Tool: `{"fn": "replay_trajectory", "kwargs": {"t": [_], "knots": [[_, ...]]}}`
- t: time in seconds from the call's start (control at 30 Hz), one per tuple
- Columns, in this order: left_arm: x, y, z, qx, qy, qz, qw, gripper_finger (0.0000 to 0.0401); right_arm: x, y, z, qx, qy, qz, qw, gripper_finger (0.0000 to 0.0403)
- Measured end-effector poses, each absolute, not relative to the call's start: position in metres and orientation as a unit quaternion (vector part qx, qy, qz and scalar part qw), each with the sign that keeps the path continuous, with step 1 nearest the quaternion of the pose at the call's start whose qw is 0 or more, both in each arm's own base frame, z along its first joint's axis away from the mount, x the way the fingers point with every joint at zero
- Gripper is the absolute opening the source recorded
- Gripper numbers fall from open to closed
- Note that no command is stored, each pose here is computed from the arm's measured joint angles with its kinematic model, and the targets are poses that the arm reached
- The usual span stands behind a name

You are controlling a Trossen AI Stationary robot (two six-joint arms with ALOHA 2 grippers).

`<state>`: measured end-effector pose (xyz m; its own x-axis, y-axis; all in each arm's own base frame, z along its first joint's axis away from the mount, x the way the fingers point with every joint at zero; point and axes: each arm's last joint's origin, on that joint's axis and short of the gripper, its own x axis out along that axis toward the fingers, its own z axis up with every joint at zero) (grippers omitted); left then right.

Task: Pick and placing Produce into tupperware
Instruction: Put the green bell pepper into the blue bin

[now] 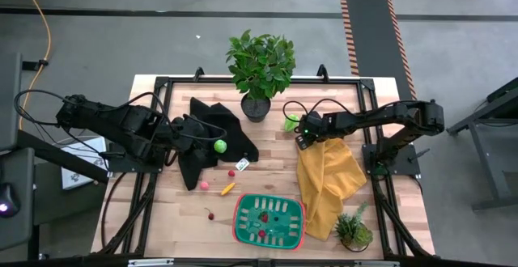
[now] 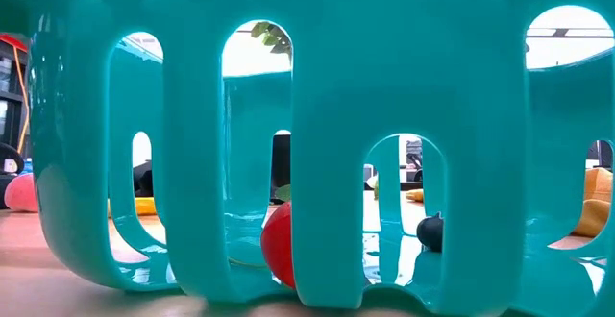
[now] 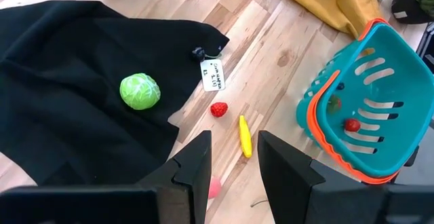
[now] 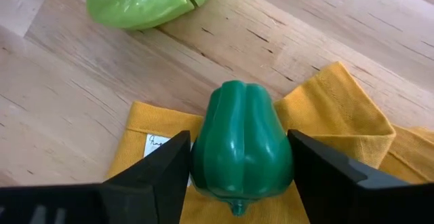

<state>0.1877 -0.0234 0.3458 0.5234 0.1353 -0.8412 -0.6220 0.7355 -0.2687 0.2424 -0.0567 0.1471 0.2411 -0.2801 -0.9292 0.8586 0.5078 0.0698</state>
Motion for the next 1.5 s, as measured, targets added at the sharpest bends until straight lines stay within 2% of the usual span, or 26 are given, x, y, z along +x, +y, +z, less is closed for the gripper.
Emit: {"fn": "replay_trajectory", "kwargs": {"t": [0.3,0.73,1.07,1.5], "knots": [[0.188,-0.023,0.346,-0.281,0.431,0.229,0.826,0.0111,0.24,-0.056,0.155,0.314,0.459,-0.394,0.732,0.0212],[0.188,-0.023,0.346,-0.275,0.432,0.228,0.828,0.0111,0.21,-0.048,0.208,0.358,0.397,-0.36,0.765,0.0212],[0.19,-0.023,0.347,-0.257,0.425,0.217,0.84,0.0111,0.183,-0.038,0.252,0.406,0.314,-0.267,0.816,0.0212],[0.208,-0.026,0.363,-0.267,0.325,0.168,0.892,0.0111,0.167,-0.027,0.296,0.452,0.196,-0.089,0.866,0.0212]]}}
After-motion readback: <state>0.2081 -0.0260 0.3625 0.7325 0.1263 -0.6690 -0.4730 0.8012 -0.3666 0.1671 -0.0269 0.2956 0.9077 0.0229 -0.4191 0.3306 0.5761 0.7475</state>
